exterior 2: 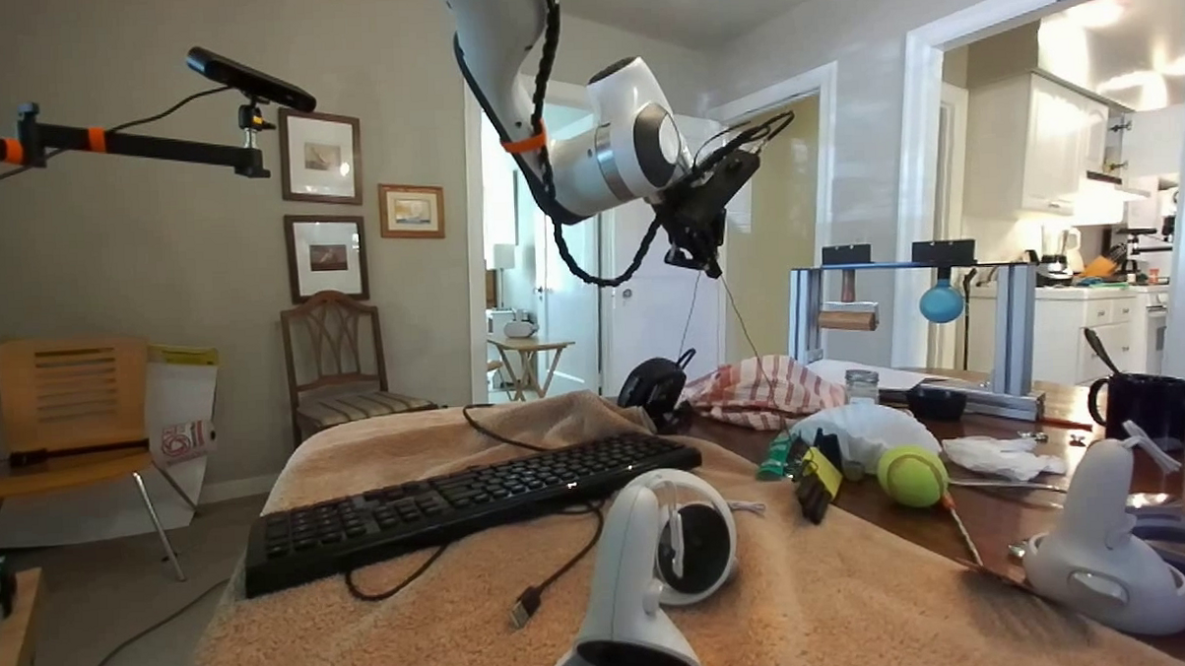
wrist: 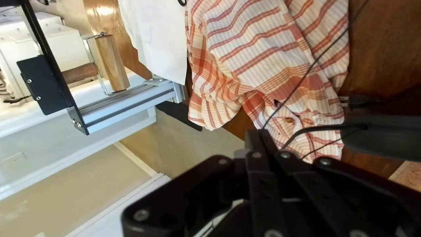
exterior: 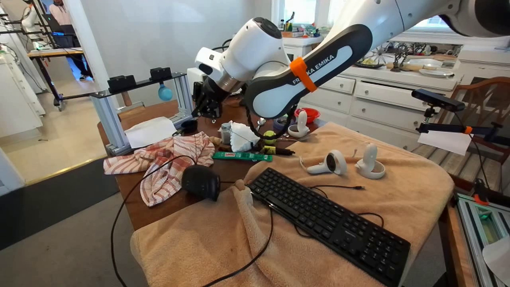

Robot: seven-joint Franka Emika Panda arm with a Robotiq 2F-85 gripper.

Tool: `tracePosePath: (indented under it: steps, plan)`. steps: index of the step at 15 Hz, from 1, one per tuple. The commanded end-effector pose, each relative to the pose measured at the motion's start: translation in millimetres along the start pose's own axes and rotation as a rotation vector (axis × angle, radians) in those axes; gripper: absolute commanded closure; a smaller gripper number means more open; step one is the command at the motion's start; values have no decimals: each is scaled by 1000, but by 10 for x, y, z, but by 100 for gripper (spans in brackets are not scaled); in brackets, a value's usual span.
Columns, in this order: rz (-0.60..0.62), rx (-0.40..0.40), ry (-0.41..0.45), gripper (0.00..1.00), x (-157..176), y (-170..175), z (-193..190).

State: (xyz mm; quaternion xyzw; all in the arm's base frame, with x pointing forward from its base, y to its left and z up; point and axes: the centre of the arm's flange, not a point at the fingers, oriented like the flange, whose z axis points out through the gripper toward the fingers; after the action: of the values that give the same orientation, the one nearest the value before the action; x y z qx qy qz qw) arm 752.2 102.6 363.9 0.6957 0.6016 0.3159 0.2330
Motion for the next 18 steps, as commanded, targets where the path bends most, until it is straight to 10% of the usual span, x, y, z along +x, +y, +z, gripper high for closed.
tracePosePath:
  steps: [1,13,14,18]
  plan:
    - [18,35,36,100,-68,-74,16]
    - [151,265,248,100,-432,-500,663]
    - [155,274,256,73,-468,-527,692]
    - [156,342,142,52,-627,-637,696]
